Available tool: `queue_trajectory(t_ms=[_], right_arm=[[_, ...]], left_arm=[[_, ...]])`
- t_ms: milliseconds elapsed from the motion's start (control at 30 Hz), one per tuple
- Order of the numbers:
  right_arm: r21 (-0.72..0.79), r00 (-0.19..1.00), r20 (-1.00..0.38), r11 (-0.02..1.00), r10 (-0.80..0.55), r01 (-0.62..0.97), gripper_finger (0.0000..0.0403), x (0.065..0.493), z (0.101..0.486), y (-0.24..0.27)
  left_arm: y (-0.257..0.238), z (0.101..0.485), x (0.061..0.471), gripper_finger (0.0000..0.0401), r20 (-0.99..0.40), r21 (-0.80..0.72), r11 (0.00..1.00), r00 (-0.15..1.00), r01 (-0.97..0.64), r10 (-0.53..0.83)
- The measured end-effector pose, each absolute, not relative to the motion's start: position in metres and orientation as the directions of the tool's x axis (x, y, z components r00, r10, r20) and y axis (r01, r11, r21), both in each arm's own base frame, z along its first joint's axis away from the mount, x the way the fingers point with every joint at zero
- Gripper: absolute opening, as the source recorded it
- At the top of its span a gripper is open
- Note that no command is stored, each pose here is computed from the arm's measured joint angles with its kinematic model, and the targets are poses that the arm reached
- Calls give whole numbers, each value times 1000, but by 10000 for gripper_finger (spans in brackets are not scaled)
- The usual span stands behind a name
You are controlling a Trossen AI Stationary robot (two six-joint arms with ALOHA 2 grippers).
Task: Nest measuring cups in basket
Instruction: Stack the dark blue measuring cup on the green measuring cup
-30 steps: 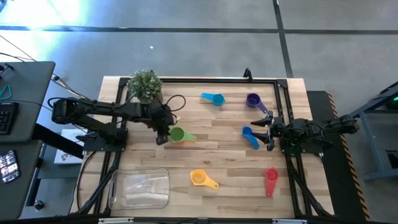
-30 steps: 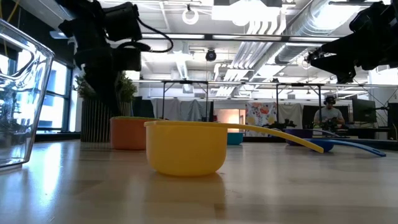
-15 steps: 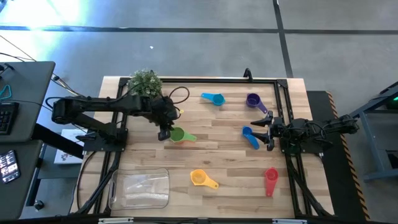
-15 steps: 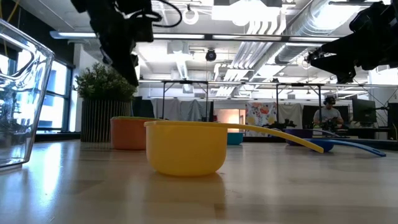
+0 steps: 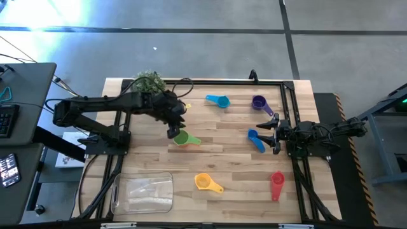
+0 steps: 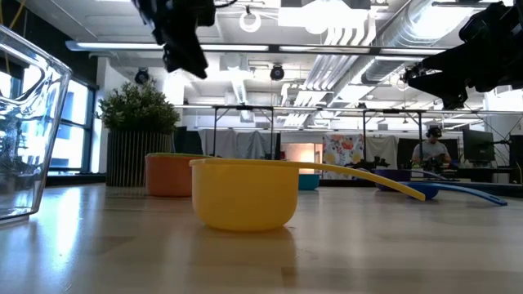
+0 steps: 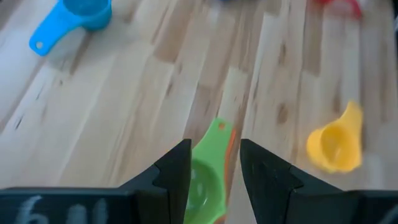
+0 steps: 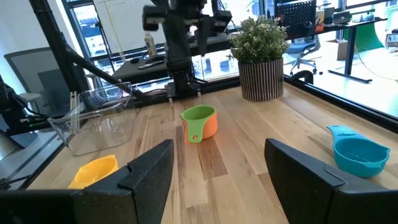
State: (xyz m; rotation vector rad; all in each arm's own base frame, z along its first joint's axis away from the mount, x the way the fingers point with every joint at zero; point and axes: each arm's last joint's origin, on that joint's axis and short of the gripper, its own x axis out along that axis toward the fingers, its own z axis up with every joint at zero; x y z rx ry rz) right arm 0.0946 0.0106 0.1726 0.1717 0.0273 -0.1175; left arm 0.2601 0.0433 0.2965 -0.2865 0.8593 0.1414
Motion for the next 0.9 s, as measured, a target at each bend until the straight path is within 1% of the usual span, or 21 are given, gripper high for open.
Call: queue_trajectory(t_ms=[400,567,633,700,800,900], right_arm=[[181,991,-14,974,-133,133,243,95,174,10],[361,993,54,929,-106,79,243,95,181,11],[411,991,80,909,-108,66,243,94,184,11],[455,985,100,887,-139,79,243,94,186,10],[542,962,141,831,-234,123,243,93,191,7],[586,924,190,793,-331,164,243,91,196,4]], left_arm=[[45,341,266,129,-657,-290,912,754,-289,30],[44,357,265,129,-620,-331,894,784,-303,36],[44,362,264,129,-603,-342,890,797,-301,38],[43,366,259,129,-604,-342,890,796,-302,38],[41,377,250,129,-569,-359,886,821,-294,43],[39,387,238,129,-537,-381,877,842,-293,49]])
